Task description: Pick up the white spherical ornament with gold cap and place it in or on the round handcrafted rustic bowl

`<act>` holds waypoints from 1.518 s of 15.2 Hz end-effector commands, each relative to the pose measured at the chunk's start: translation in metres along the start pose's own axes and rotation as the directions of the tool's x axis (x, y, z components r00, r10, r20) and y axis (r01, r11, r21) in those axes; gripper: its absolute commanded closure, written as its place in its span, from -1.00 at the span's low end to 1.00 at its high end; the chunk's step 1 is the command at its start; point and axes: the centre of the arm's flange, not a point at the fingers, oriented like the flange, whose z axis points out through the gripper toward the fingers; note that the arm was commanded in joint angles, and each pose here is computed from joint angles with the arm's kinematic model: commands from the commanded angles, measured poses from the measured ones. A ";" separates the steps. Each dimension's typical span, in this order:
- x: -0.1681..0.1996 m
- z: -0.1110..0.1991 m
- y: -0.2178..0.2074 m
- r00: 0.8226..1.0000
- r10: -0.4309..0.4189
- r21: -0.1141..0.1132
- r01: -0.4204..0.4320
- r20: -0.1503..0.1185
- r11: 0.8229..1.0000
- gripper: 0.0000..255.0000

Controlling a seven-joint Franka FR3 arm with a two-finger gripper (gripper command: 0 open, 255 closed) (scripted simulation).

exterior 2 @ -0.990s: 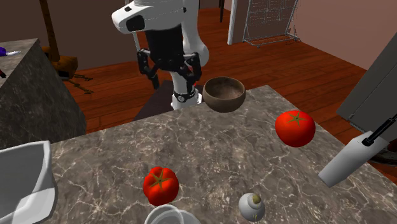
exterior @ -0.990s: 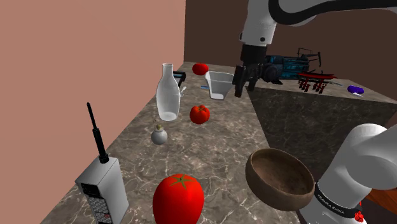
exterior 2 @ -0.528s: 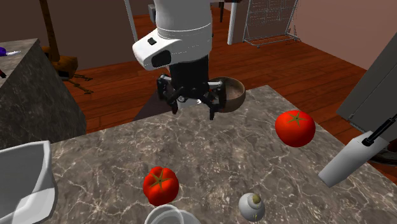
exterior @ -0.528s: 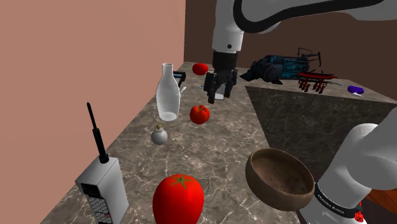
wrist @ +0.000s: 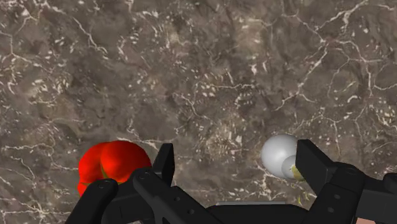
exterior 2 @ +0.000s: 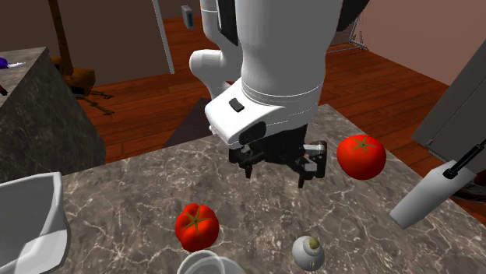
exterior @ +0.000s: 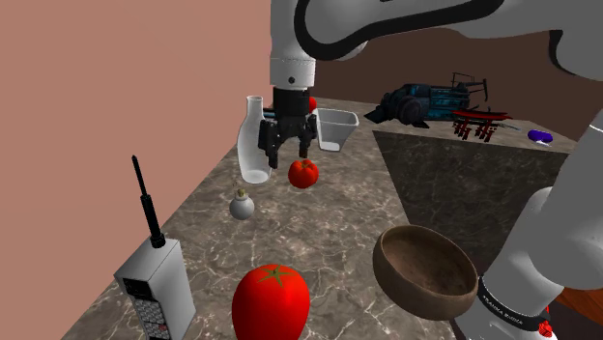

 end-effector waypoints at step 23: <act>0.065 0.067 -0.082 1.000 0.010 0.020 -0.010 0.030 1.000 -1.00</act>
